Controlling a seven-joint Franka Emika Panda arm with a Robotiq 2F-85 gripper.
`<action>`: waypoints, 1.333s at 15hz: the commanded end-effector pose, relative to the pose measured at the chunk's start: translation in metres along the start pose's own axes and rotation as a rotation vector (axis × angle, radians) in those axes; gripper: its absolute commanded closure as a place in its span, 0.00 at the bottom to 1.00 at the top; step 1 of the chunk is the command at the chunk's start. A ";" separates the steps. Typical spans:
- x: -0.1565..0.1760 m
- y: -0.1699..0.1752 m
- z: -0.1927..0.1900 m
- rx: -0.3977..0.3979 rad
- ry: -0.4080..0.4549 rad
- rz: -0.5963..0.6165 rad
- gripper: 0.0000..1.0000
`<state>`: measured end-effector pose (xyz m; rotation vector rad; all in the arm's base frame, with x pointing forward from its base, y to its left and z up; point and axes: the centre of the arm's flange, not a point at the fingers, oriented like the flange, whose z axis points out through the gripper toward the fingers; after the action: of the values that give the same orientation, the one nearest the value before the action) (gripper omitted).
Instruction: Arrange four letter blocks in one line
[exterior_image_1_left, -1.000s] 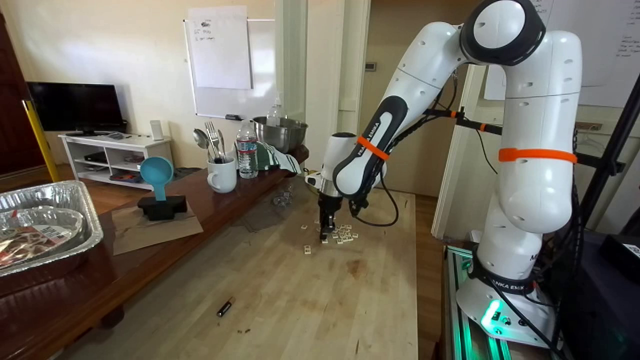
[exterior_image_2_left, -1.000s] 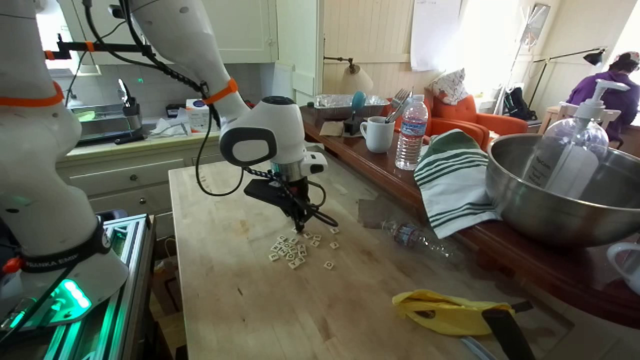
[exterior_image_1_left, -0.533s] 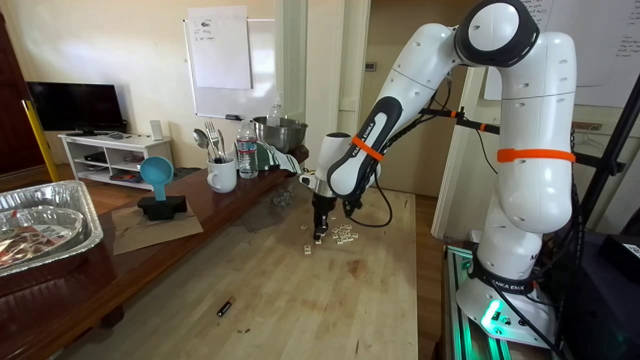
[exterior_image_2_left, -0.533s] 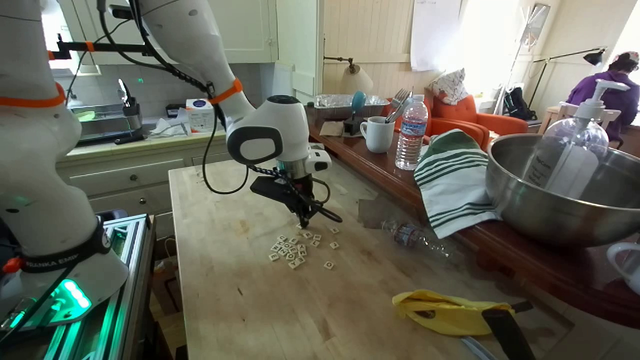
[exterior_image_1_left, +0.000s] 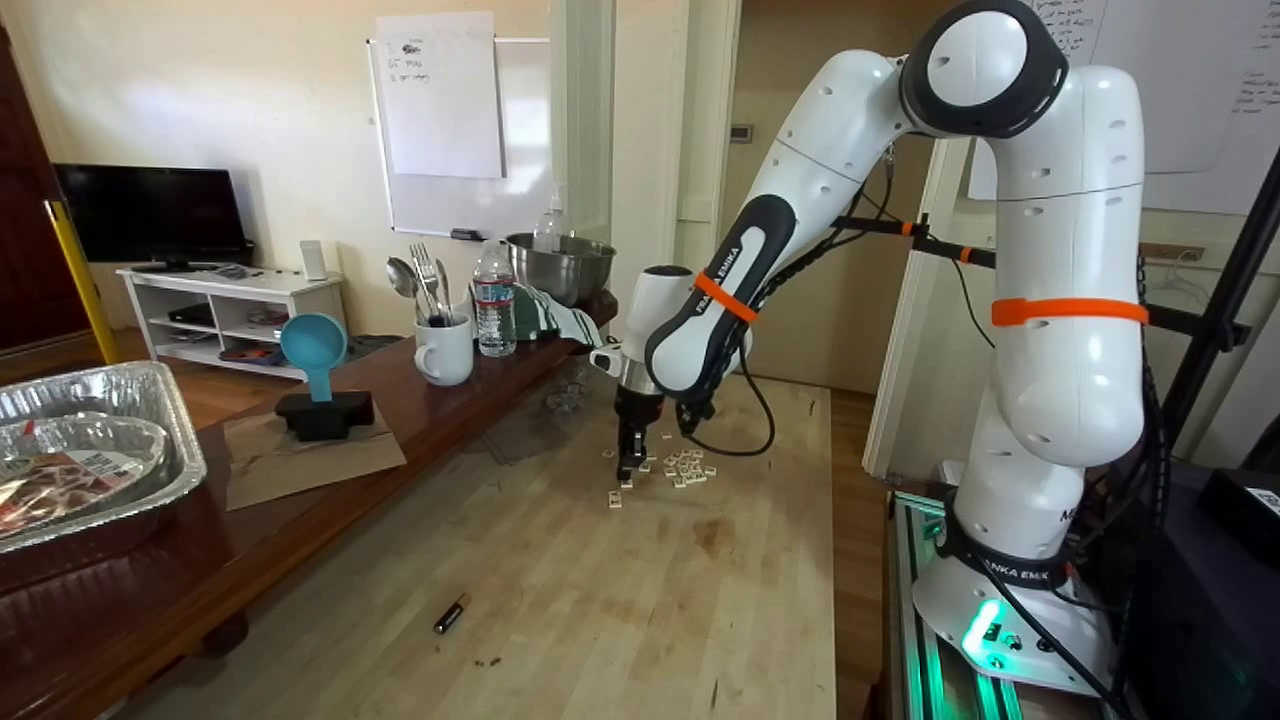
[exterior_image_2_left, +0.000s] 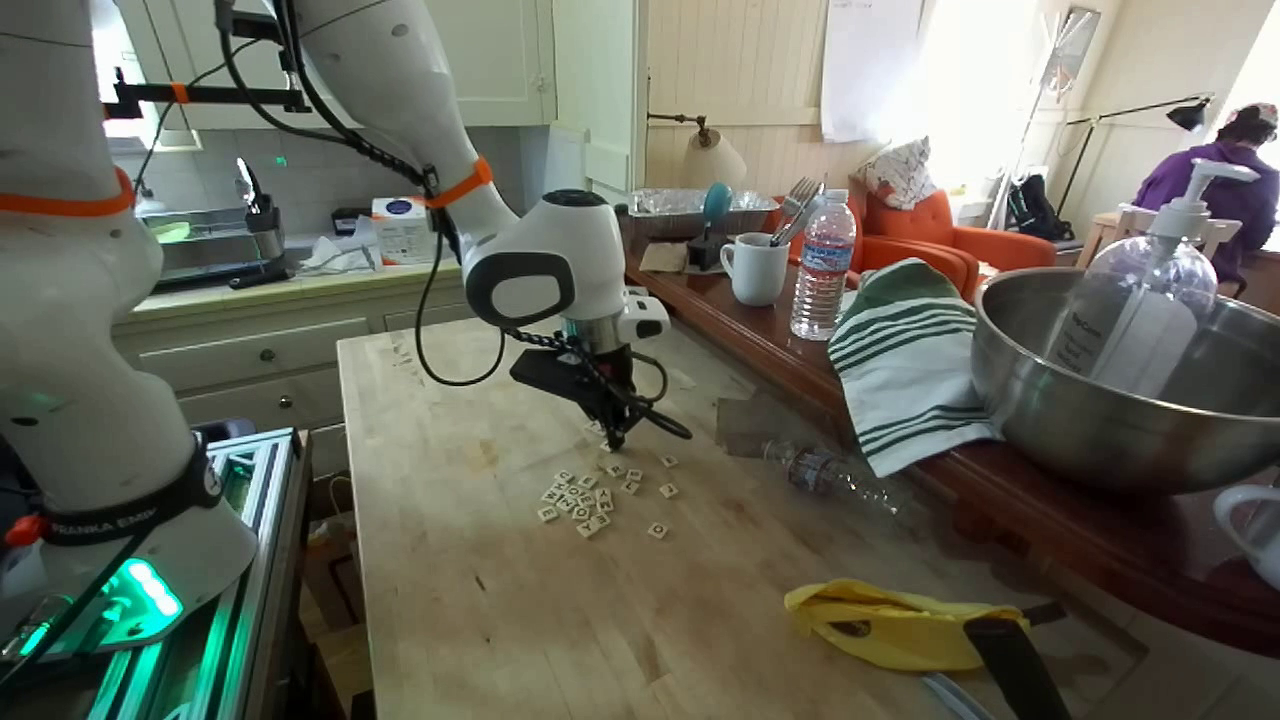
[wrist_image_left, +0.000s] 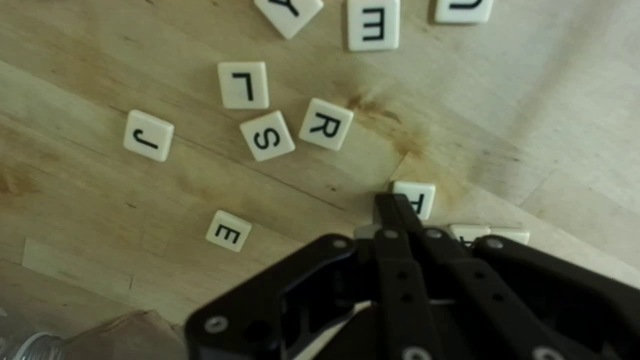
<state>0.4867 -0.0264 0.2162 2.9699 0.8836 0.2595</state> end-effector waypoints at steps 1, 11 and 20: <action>0.006 -0.004 0.018 0.004 0.004 0.010 1.00; 0.013 -0.009 0.019 0.004 0.008 0.010 1.00; 0.020 -0.012 0.019 -0.001 0.012 0.013 1.00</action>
<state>0.4961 -0.0131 0.2162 2.9771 0.8723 0.2754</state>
